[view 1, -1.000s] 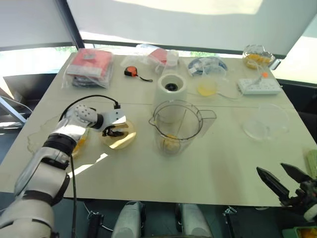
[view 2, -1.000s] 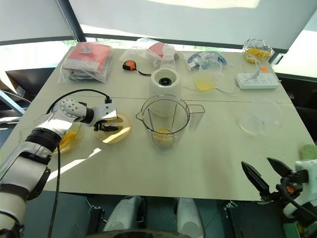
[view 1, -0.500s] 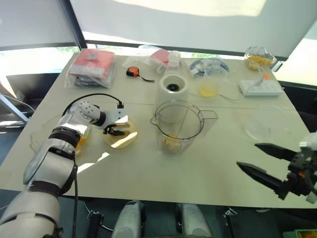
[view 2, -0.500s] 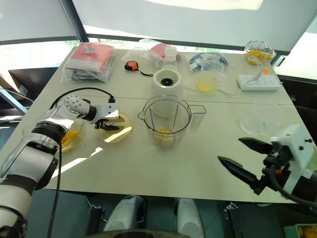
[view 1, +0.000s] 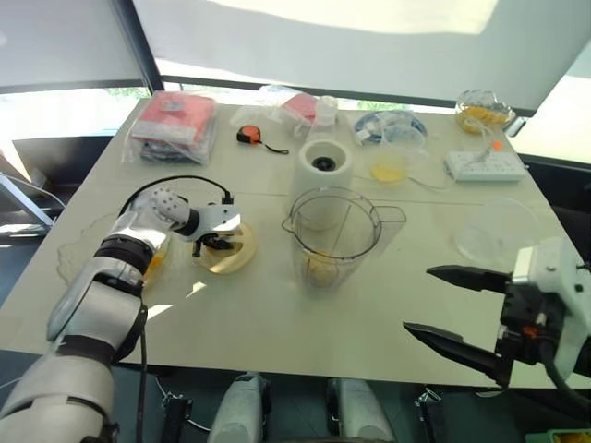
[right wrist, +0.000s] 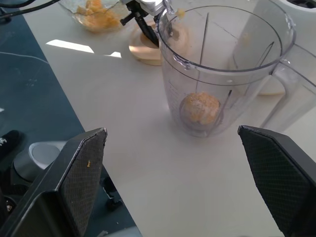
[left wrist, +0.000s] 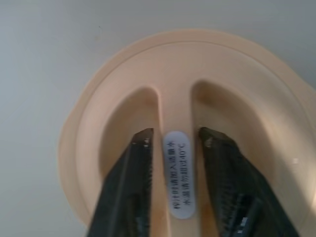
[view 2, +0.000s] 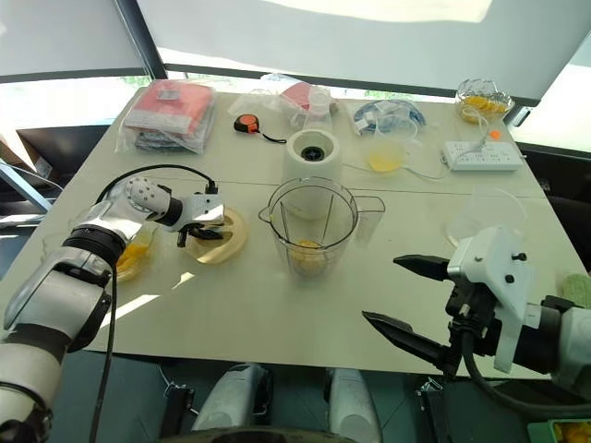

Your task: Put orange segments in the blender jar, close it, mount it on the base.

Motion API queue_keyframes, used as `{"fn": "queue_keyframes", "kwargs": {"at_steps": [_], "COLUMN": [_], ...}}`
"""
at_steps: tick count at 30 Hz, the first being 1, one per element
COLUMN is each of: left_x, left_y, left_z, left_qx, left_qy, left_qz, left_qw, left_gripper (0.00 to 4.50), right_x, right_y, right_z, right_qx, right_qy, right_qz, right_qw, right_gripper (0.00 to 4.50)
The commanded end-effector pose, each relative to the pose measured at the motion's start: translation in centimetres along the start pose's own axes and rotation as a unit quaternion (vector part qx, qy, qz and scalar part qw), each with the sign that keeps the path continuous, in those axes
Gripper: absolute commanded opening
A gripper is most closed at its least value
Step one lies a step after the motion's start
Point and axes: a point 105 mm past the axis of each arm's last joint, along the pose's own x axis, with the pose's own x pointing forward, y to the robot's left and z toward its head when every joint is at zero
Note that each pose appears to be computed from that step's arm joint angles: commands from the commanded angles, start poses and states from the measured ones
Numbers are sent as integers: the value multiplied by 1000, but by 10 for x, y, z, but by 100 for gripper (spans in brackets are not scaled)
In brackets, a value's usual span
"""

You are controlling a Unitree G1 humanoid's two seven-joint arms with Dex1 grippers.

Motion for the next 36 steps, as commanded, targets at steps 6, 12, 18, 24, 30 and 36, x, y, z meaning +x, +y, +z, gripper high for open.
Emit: {"fn": "queue_keyframes", "kwargs": {"at_steps": [6,12,18,24,30,36], "left_x": [-6,-56,-150,-171,-157,-143], "left_y": [-3,59,106,121,80,52], "left_z": [-18,36,132,200,246,283], "left_qx": [-7,9,52,4,70,122], "left_qy": [40,-8,-151,-236,-234,-227], "left_qz": [7,126,191,161,-21,-93], "left_qw": [999,992,969,958,970,962], "left_gripper": [26,26,26,26,26,26], "right_x": [5,4,6,9,15,23], "right_y": [0,-6,-13,-25,-34,-36], "right_z": [5,6,0,-10,-21,-29], "right_qx": [-10,-11,1,28,36,39], "right_qy": [-10,-7,-8,-12,-14,-31], "right_qz": [3,-6,-21,-64,-88,-105], "right_qw": [1000,1000,1000,997,995,993], "right_gripper": [450,450,450,450,450,450]}}
